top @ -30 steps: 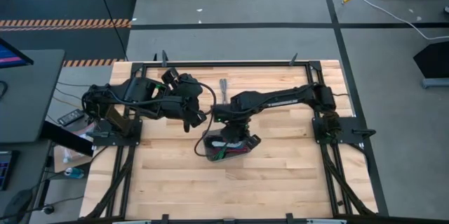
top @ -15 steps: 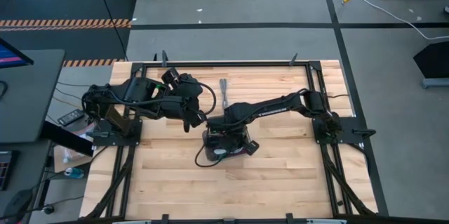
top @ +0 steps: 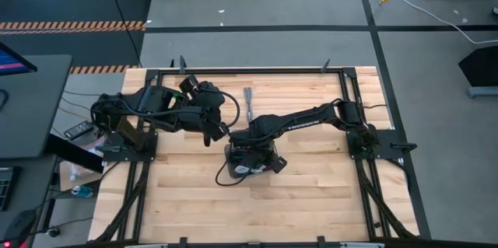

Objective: Pick and place USB-C Cables
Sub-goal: Adjust the green USB cable in the black bin

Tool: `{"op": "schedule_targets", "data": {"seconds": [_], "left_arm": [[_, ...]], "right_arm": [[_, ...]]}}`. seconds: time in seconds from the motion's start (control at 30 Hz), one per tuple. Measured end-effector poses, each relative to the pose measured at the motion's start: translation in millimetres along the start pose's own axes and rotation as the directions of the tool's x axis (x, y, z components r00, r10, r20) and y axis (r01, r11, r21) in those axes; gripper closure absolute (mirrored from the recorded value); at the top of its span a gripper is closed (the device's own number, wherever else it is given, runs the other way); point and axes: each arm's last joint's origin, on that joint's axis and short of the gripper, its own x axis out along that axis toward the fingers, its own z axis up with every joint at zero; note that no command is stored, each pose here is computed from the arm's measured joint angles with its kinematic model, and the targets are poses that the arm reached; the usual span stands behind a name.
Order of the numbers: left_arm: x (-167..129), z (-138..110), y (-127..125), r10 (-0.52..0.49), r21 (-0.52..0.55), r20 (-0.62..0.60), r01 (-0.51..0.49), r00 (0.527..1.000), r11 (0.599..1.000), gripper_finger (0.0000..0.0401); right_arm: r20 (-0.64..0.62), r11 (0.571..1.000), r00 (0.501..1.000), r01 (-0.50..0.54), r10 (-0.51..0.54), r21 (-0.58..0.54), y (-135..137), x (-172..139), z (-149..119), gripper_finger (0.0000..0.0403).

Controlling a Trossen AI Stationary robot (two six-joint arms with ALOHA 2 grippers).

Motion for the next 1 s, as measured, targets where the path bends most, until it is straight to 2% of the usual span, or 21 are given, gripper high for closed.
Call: {"op": "schedule_targets", "data": {"seconds": [0.2,0.37,0.83,1.0], "left_arm": [[0,0,0,0.0,0.0,0.0,0.0,1.0,1.0,0.0388],[0,0,0,0.0,0.001,0.0,0.0,1.0,1.0,0.0388],[0,0,0,-0.001,0.0,0.0,0.001,1.0,1.0,0.0388],[0,0,0,-0.001,-0.001,0.001,0.001,1.0,1.0,0.0388]], "right_arm": [[-0.075,0.994,0.991,0.107,-0.108,-0.009,1,-10,-5,0.0282],[-0.034,0.984,0.983,0.18,-0.18,-0.021,-3,-26,-7,0.0282],[0.066,0.996,0.994,0.09,-0.091,0.022,-13,-31,-14,0.0281],[0.084,0.994,0.991,0.105,-0.107,0.028,-20,-29,-16,0.0281]]}}
